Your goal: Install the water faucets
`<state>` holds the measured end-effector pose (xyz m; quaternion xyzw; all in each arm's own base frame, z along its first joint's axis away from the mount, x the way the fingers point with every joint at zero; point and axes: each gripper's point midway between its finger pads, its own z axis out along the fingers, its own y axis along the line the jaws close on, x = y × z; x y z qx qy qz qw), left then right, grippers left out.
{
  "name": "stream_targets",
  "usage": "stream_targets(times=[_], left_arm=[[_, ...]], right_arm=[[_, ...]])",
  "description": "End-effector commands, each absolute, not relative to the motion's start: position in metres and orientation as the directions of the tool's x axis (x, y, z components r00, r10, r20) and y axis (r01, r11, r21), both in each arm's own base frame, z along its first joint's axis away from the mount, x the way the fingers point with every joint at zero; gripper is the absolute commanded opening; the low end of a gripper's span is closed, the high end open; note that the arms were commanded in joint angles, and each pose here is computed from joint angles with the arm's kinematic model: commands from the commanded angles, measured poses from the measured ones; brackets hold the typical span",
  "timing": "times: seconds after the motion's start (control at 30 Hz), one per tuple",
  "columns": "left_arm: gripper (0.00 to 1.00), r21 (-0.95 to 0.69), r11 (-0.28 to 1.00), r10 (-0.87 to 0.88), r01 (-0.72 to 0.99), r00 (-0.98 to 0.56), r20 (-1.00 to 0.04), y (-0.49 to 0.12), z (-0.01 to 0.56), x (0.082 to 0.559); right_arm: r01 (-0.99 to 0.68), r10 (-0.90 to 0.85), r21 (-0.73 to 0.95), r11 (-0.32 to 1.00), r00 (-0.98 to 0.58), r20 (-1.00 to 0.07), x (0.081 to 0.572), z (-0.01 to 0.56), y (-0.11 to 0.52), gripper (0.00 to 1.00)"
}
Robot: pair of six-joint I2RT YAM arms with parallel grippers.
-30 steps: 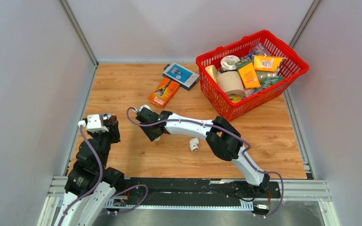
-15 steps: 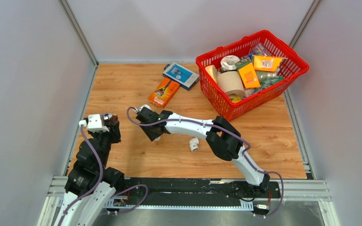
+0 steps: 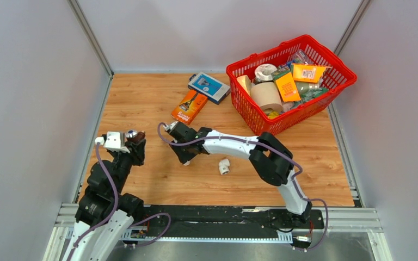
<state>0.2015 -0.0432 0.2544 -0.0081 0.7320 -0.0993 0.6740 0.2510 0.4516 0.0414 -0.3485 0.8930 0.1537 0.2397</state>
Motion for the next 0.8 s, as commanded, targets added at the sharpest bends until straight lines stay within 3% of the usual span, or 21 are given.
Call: stream_targets(times=[0.0,0.3,0.5,0.77], left_arm=[[0.0,-0.197,0.938,-0.193,0.284,-0.042,-0.98,-0.073,0.278,0.202],[0.0,-0.318,0.797,-0.266,0.514,-0.175,-0.948,-0.133,0.295,0.204],[0.0,-0.429,0.693,-0.311,0.579,-0.297,-0.903,-0.164,0.301,0.208],[0.0,-0.565,0.524,-0.399,0.638,-0.402,-0.824,-0.196,0.32,0.211]], right_arm=[[-0.74,-0.416,0.257,0.621,-0.59,-0.692,0.25,0.118,0.462,0.0],[-0.768,-0.134,0.327,0.55,-0.467,-0.874,0.255,0.221,0.413,0.0],[-0.764,0.112,0.405,0.503,-0.407,-0.906,0.267,0.272,0.362,0.0],[-0.764,0.247,0.403,0.503,-0.319,-0.915,0.27,0.304,0.31,0.0]])
